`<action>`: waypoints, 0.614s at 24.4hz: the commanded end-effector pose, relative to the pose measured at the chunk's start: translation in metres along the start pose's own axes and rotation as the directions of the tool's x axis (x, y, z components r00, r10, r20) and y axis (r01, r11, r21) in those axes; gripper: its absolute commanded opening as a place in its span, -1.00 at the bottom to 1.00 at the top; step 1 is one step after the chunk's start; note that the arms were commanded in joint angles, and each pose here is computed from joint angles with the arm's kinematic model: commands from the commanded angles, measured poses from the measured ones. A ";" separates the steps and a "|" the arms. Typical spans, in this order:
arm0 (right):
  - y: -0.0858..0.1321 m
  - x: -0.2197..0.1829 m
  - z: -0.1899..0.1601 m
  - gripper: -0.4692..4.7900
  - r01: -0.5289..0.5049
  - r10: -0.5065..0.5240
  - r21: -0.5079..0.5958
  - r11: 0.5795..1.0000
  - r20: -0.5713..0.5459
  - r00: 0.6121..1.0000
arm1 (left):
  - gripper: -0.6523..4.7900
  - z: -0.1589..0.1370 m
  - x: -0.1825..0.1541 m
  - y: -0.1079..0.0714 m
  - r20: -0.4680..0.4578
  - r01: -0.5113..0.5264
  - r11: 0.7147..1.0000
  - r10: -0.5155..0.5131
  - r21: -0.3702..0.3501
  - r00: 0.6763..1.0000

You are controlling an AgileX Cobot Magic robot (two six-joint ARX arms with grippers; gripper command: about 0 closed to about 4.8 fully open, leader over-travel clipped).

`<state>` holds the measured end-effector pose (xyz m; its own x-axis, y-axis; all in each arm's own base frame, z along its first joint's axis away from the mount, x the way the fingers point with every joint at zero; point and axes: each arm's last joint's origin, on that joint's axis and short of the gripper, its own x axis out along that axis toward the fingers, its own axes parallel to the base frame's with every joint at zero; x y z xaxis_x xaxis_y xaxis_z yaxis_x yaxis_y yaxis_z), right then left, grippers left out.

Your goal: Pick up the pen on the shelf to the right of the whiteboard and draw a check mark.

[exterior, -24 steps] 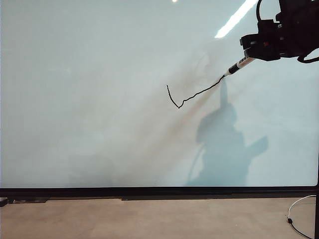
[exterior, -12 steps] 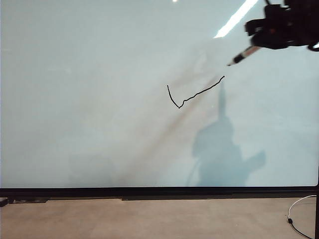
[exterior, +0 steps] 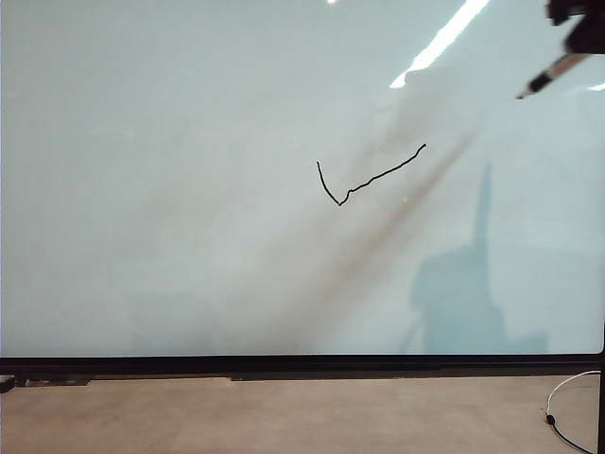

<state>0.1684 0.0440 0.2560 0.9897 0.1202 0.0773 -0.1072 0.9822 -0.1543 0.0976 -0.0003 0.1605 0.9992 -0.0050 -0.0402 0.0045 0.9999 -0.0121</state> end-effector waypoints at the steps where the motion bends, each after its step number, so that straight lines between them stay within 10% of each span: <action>1: -0.003 -0.013 -0.005 -0.85 0.012 -0.012 0.019 1.000 0.024 1.000 | -0.78 0.002 0.000 0.000 0.015 0.000 1.000 -0.001 0.004 1.000; 15: -0.008 -0.064 -0.031 -0.85 0.081 -0.082 0.037 0.996 0.021 0.996 | -0.78 0.002 0.000 0.000 0.015 0.001 1.000 -0.001 0.004 1.000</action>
<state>0.1116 0.0251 0.2217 0.9928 0.0630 0.1022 -0.0498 0.9907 -0.1268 0.0976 -0.0003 0.1605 0.9992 -0.0050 -0.0406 0.0045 0.9999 -0.0125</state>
